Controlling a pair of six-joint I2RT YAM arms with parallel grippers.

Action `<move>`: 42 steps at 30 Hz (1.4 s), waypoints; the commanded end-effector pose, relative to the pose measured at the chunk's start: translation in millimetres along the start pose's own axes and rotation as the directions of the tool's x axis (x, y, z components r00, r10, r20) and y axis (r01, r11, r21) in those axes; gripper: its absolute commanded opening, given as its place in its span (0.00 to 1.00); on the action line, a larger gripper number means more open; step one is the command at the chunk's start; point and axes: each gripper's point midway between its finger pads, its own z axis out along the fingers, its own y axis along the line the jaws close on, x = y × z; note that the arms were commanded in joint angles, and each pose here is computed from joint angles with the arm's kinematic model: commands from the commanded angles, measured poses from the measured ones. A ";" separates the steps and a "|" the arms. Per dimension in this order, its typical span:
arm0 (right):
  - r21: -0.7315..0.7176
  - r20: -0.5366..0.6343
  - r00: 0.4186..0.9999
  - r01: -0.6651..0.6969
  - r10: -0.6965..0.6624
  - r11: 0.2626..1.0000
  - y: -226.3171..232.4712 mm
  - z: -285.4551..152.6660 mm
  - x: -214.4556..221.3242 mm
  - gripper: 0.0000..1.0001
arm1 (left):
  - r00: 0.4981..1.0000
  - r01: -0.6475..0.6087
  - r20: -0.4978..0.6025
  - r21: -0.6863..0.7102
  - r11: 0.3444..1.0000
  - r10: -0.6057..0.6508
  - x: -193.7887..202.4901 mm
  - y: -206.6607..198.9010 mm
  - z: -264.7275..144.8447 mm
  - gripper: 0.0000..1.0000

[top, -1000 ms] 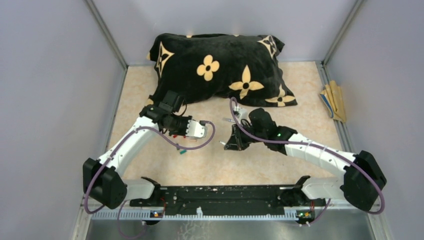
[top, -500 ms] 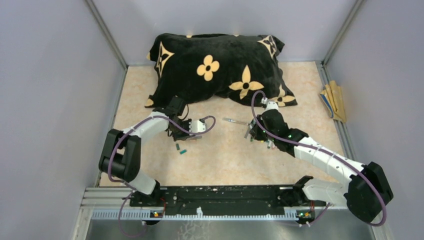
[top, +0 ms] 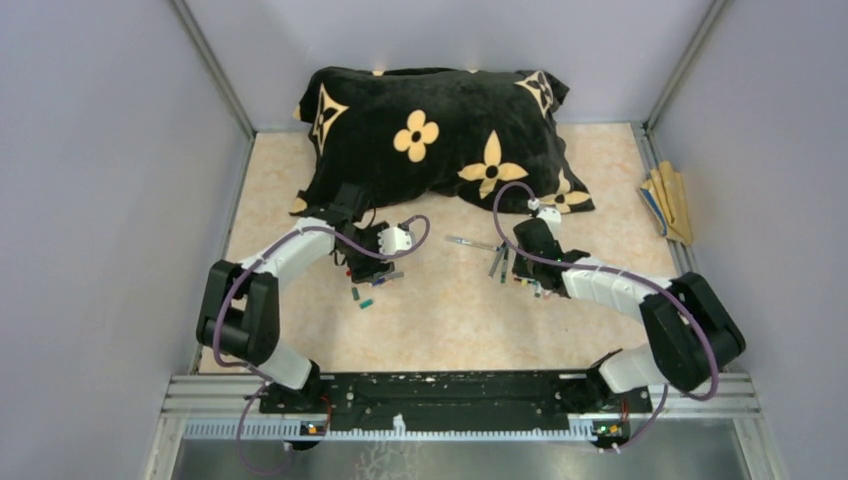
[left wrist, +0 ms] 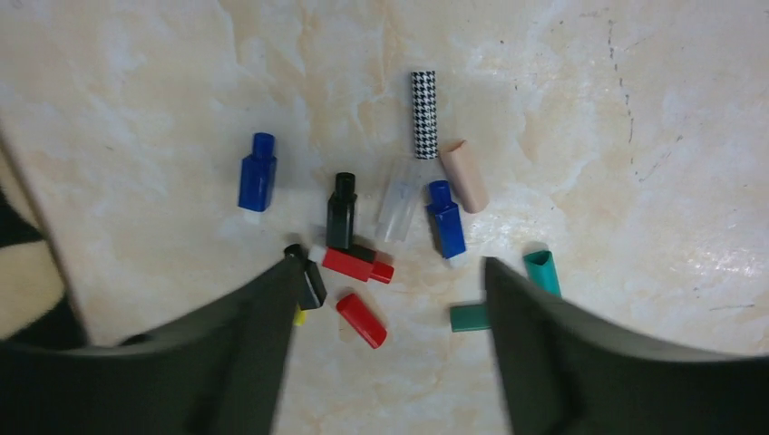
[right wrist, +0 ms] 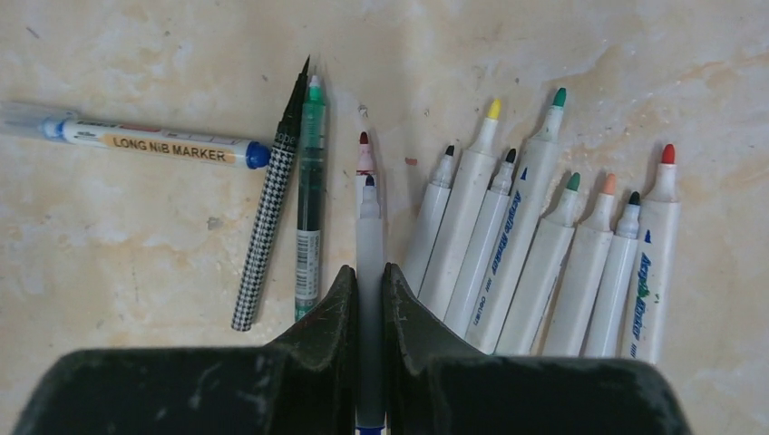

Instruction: Open the pen caps

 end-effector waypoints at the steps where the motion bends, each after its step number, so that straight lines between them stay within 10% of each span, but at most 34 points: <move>1: -0.018 0.063 0.997 -0.041 0.042 0.999 16.7 13.6 -26.7 0.00 | 0.997 0.023 0.068 0.004 1.000 -0.023 -22.4 2.4 -20.4 0.97; 32: -0.137 0.148 0.989 0.008 0.013 0.991 45.4 -0.8 -62.9 0.29 | 0.972 0.098 0.218 -0.033 0.995 -0.088 -67.5 13.3 -82.9 0.99; 42: -0.458 0.131 0.900 0.426 -0.415 0.780 125.1 21.4 -58.8 0.50 | 0.933 0.143 0.352 -0.173 0.974 -0.074 -63.6 45.8 -134.3 0.99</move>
